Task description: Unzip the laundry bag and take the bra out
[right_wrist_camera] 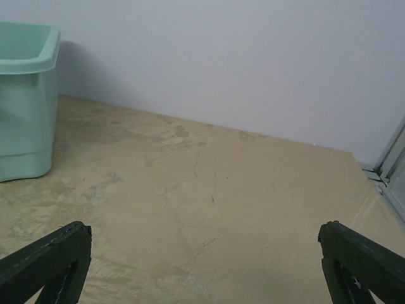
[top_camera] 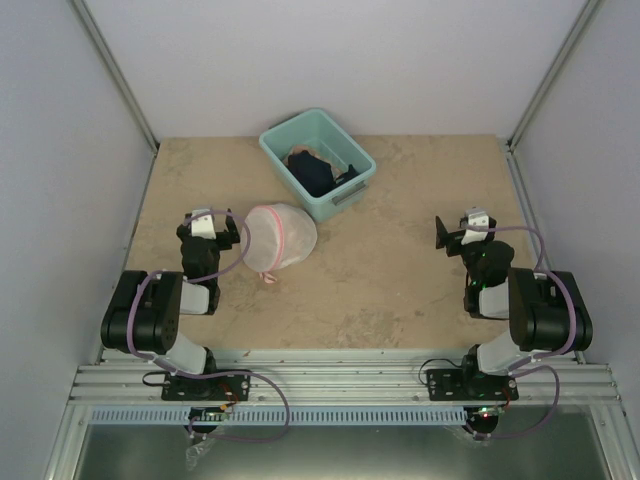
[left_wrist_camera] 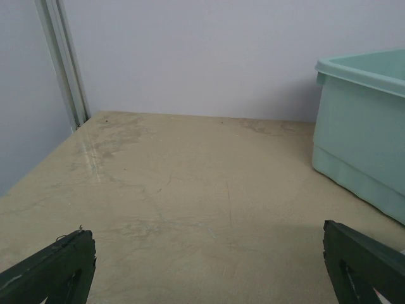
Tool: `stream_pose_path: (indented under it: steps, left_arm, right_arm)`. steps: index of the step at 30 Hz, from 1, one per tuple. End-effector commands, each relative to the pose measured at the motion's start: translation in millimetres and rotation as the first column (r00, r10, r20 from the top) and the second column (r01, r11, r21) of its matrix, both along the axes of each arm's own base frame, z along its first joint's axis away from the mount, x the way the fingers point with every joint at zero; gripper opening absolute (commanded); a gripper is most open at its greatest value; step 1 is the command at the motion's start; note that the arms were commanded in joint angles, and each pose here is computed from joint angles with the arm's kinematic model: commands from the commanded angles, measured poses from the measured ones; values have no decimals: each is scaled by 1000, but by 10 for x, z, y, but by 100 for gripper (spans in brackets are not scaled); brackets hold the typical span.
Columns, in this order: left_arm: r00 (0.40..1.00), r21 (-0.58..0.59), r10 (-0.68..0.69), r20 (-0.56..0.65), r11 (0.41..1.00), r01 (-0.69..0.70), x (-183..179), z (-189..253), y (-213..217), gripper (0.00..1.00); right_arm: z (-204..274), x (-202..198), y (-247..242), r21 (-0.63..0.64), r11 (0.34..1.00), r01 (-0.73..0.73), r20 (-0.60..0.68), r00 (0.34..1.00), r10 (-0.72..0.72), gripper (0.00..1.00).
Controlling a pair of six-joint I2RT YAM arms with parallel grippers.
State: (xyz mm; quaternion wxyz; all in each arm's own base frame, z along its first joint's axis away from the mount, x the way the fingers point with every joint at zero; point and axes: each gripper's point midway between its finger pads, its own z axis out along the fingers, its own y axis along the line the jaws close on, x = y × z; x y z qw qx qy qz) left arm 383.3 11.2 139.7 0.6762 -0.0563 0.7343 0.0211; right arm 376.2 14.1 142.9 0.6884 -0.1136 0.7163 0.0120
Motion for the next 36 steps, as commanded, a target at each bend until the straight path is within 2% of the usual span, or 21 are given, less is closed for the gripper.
stream_pose_path:
  steps: [1, 5, 7, 9, 11, 15, 19, 20, 23, 27, 29, 31, 36]
  left_arm:
    - [1000, -9, 17, 18, 1000, -17, 16, 38, 36, 99]
    - [1000, -9, 18, 18, 1000, -17, 16, 38, 35, 99]
    - [1000, -9, 16, 19, 1000, -16, 17, 42, 33, 99]
    - [1000, -8, 14, 17, 1000, -14, 19, 37, 29, 99]
    - [1000, 6, -23, -3, 1000, 23, 59, 46, -33, 99]
    - [985, 26, -75, -154, 996, 80, 397, 292, -125, 99]
    - [918, 117, -193, -347, 962, 247, 583, 634, -319, 99]
    - [848, 124, -262, -460, 927, 354, 499, 768, -433, 99]
    - [788, 141, -276, -550, 900, 413, 286, 858, -443, 99]
    - [751, 165, -192, -632, 914, 372, 23, 821, -286, 99]
    - [731, 146, -177, -659, 923, 355, -68, 757, -250, 99]
    - [723, 140, -164, -671, 930, 341, -126, 692, -224, 99]
    - [724, 140, -155, -672, 934, 330, -164, 640, -208, 99]
  right_arm:
    - [127, 10, -44, -4, 1000, 27, 41, 999, -26, 98]
    - [360, 90, -283, 51, 986, 159, -5, 987, -159, 98]
    - [583, 92, -484, 158, 954, 253, -31, 967, -251, 98]
    - [844, 54, -601, 231, 931, 282, -37, 959, -281, 98]
    - [1194, -32, -586, 269, 932, 242, 4, 967, -253, 98]
    - [1757, -139, -304, 284, 957, 67, 73, 993, -91, 98]
    - [2102, -178, 0, 352, 930, -105, 60, 994, 90, 97]
    - [2183, -187, 267, 405, 884, -232, 30, 970, 241, 91]
    - [2250, -179, 820, 415, 840, -349, -37, 916, 398, 81]
    - [1873, -188, 1744, 366, 862, -352, -264, 849, 458, 72]
    - [1637, -339, 2317, 368, 834, -410, -355, 767, 534, 65]
    - [1369, -441, 2740, 364, 833, -416, -438, 713, 548, 62]
    - [788, -718, 3568, 320, 831, -455, -528, 642, 555, 64]
